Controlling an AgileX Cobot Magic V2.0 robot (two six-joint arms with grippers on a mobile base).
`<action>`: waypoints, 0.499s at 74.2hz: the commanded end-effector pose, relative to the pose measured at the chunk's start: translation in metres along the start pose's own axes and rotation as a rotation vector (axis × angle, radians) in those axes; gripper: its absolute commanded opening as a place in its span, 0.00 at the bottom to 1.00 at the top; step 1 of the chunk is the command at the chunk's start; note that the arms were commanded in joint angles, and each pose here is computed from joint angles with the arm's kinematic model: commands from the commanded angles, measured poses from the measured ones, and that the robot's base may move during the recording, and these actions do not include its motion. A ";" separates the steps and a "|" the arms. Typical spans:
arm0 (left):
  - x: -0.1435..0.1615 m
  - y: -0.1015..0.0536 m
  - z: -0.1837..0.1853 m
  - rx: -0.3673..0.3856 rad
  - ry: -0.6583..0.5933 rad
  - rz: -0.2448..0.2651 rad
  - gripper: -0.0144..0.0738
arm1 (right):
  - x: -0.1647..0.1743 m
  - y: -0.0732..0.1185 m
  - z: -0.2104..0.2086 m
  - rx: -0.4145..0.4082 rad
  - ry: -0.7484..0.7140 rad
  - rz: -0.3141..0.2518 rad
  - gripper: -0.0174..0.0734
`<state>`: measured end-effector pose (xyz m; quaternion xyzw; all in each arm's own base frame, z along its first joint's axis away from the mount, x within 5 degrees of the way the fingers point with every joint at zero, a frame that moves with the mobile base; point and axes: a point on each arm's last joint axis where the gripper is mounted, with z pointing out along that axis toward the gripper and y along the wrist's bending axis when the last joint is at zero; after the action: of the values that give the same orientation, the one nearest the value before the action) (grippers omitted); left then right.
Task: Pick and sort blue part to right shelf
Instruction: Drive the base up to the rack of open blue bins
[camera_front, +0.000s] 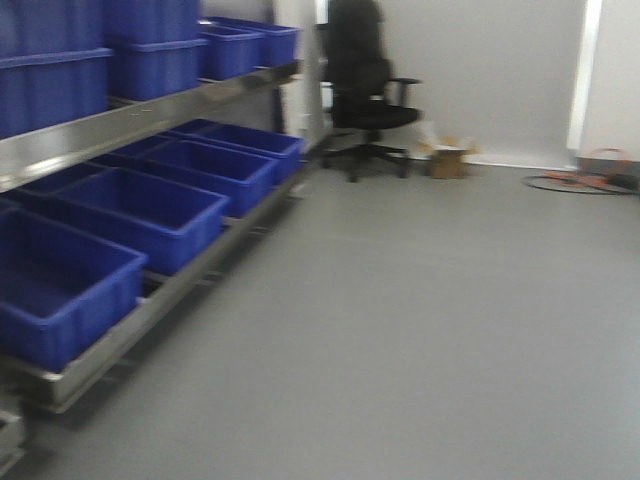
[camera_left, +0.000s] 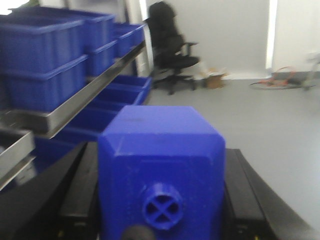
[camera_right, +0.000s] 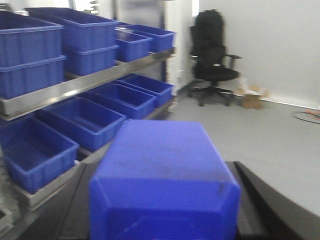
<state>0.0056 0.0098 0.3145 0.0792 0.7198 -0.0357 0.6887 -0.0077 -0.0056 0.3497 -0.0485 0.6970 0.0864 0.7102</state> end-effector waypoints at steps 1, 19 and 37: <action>-0.008 -0.001 -0.002 0.008 -0.101 -0.005 0.50 | -0.016 0.001 -0.001 -0.003 -0.105 -0.007 0.43; 0.021 -0.004 0.015 0.014 0.001 0.007 0.50 | -0.016 0.001 -0.001 -0.003 -0.105 -0.007 0.43; 0.035 -0.007 0.024 0.025 0.003 0.013 0.50 | -0.016 0.001 -0.001 -0.003 -0.105 -0.007 0.43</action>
<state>0.0291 0.0023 0.2625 0.0945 0.7659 -0.0277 0.6354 -0.0076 -0.0056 0.3497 -0.0485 0.6970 0.0860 0.7103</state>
